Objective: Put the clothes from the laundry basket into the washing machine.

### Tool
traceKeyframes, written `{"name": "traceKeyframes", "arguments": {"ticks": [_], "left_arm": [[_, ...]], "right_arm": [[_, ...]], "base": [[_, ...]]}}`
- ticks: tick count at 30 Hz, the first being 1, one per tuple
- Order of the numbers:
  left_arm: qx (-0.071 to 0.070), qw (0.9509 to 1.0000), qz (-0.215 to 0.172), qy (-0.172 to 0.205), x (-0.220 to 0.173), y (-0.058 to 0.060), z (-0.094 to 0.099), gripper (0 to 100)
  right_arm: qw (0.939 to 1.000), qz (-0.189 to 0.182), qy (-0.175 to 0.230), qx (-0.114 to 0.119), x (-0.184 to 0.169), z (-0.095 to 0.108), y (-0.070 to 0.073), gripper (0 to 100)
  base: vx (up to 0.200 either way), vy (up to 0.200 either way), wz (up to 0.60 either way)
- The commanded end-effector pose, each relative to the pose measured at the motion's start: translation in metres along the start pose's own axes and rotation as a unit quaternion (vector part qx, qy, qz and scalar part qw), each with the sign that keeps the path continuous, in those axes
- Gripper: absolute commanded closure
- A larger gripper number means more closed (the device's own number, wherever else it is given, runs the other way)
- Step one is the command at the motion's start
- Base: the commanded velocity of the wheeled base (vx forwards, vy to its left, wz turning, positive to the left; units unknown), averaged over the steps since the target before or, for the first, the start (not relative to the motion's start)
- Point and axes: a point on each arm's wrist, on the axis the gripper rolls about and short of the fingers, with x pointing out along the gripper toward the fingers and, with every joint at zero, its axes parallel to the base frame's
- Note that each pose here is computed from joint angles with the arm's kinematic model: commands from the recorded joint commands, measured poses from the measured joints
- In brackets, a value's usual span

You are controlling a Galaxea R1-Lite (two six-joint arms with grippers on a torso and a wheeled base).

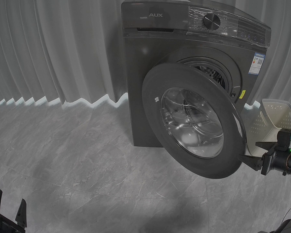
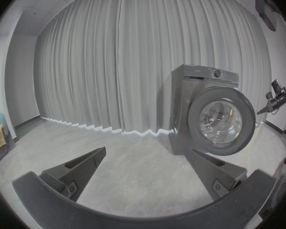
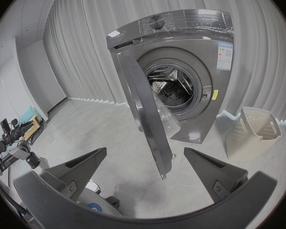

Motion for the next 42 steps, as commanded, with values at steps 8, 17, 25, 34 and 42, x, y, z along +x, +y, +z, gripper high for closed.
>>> {"name": "traceKeyframes", "arguments": {"ticks": [8, 17, 25, 34, 42], "left_arm": [[-0.016, 0.9976, -0.066, -0.01, -0.006, -0.001, -0.006, 0], [-0.009, 0.9999, 0.008, -0.007, -0.006, 0.002, -0.005, 0], [0.004, 0.9988, -0.049, 0.001, -0.004, -0.001, -0.011, 0], [0.006, 0.9987, -0.051, 0.001, -0.004, -0.001, -0.011, 0], [0.005, 0.9987, -0.051, 0.001, -0.004, -0.001, -0.011, 0]], "right_arm": [[1.0, 0.004, 0.002, 0.0, 0.005, 0.002, 0.0, 0], [0.9993, 0.037, 0.001, -0.01, 0.007, 0.004, 0.012, 0], [0.9991, 0.04, 0.009, -0.012, 0.012, 0.003, 0.013, 0], [0.9994, -0.032, 0.016, -0.005, 0.041, 0.011, 0.001, 0], [0.9941, -0.107, -0.016, 0.003, 0.056, 0.016, -0.02, 0]], "base": [[0.0, 0.0, 0.0], [0.0, 0.0, 0.0], [0.0, 0.0, 0.0], [0.0, 0.0, 0.0], [0.0, 0.0, 0.0]]}}
